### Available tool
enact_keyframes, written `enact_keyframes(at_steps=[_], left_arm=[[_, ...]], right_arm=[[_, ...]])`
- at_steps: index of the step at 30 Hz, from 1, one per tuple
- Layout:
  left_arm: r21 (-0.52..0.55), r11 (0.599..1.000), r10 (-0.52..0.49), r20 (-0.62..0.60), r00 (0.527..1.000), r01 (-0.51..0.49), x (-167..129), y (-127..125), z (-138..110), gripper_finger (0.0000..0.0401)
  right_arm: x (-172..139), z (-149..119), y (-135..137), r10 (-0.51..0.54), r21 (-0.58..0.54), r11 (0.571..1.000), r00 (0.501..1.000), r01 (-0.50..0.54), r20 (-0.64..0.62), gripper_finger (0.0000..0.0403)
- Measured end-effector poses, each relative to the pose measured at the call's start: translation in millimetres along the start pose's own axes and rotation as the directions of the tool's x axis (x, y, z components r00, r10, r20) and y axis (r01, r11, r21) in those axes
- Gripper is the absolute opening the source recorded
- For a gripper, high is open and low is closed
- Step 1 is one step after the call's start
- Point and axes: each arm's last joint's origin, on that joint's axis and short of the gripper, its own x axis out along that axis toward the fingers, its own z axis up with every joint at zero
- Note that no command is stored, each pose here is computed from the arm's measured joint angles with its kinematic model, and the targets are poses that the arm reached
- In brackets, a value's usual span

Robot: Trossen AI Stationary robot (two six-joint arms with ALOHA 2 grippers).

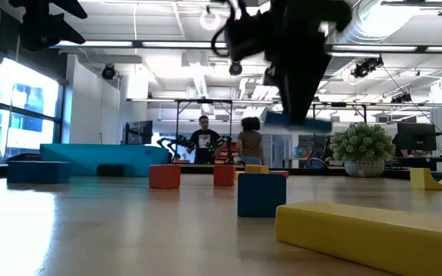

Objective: Sort & place blocks by color
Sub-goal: Put the top right blue block into the white bin

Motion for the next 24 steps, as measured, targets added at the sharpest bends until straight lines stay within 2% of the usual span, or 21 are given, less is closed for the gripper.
enact_keyframes(at_steps=[3, 8, 11, 14, 16, 19, 24], left_arm=[[0.014, 1.0, 0.019, 0.014, 1.0, -0.02, 1.1, 2.2, 2.5, 0.0198], [0.031, 0.998, 0.058, 0.043, 0.997, -0.059, 2.8, 6.9, 7.7, 0.0197], [0.032, 0.996, 0.075, 0.068, 0.995, -0.077, 3.8, 9.2, 11.8, 0.0197], [0.036, 0.995, 0.086, 0.099, 0.991, -0.09, 4.5, 10.9, 16.2, 0.0197], [0.035, 0.995, 0.092, 0.115, 0.989, -0.096, 4.8, 11.9, 18.6, 0.0197], [0.022, 0.994, 0.105, 0.13, 0.986, -0.109, 5.2, 13.7, 21.1, 0.0197], [0.003, 0.992, 0.126, 0.142, 0.982, -0.128, 5.6, 16.4, 23.4, 0.0197]], right_arm=[[-14.9, -11.3, 11.3, 0.0, 0.065, 0.998, 1.0, 0.0, 0.0, 0.007], [-37.5, -35.5, 31.5, -0.056, 0.185, 0.981, 0.998, 0.057, -0.01, 0.007], [-50.1, -52.5, 42.8, -0.097, 0.267, 0.958, 0.995, 0.101, -0.027, 0.007], [-60.8, -69.8, 51.9, -0.147, 0.367, 0.917, 0.988, 0.155, -0.05, 0.007], [-66.3, -81.4, 56.8, -0.185, 0.453, 0.869, 0.98, 0.2, -0.08, 0.007], [-71.3, -95.6, 62.4, -0.208, 0.597, 0.762, 0.968, 0.252, -0.144, 0.007], [-73.4, -105.9, 74.7, -0.186, 0.758, 0.612, 0.972, 0.227, -0.141, 0.007]])
